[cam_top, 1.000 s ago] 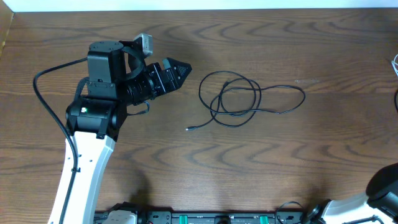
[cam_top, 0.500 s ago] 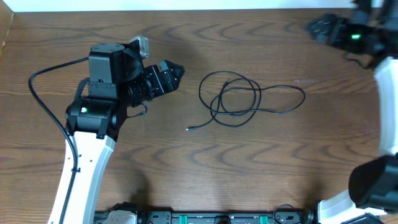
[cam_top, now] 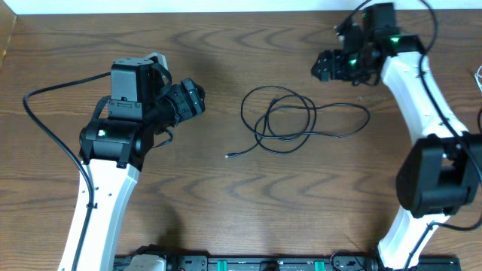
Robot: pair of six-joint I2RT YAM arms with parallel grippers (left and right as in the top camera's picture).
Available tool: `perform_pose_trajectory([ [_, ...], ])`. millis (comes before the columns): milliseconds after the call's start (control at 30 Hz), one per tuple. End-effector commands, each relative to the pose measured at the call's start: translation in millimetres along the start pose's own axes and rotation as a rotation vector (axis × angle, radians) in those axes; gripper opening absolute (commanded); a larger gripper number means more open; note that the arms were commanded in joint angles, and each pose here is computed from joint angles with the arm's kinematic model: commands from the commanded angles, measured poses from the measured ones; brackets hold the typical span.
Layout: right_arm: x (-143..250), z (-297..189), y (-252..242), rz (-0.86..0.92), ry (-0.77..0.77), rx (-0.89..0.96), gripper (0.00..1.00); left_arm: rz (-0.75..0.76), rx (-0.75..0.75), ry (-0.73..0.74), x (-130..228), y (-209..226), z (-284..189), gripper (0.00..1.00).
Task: Untangle cables
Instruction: 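Reach the right gripper back and grasp the remaining black cable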
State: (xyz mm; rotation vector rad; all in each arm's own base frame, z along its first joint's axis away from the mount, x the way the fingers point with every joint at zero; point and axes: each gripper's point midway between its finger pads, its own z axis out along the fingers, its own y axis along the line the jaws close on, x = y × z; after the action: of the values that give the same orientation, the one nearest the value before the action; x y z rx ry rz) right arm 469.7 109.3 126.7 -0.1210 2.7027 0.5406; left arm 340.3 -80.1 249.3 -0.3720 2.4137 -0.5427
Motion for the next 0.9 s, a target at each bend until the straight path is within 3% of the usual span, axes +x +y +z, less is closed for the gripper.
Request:
perform_pose_trajectory([
  [0,14,18,-10,0.034,0.055,0.112,0.8,0.007,-0.029,-0.007,-3,5,2,0.81],
  [200,32,30,-22,0.114,0.097,0.301,0.73,0.006,-0.03,-0.004,-3,6,2,0.81],
  [600,68,77,4,0.069,0.226,0.304,0.64,0.005,-0.034,0.004,-1,7,2,0.81],
  [867,78,87,0,0.019,0.274,0.307,0.65,0.002,-0.043,0.018,3,9,2,0.81],
])
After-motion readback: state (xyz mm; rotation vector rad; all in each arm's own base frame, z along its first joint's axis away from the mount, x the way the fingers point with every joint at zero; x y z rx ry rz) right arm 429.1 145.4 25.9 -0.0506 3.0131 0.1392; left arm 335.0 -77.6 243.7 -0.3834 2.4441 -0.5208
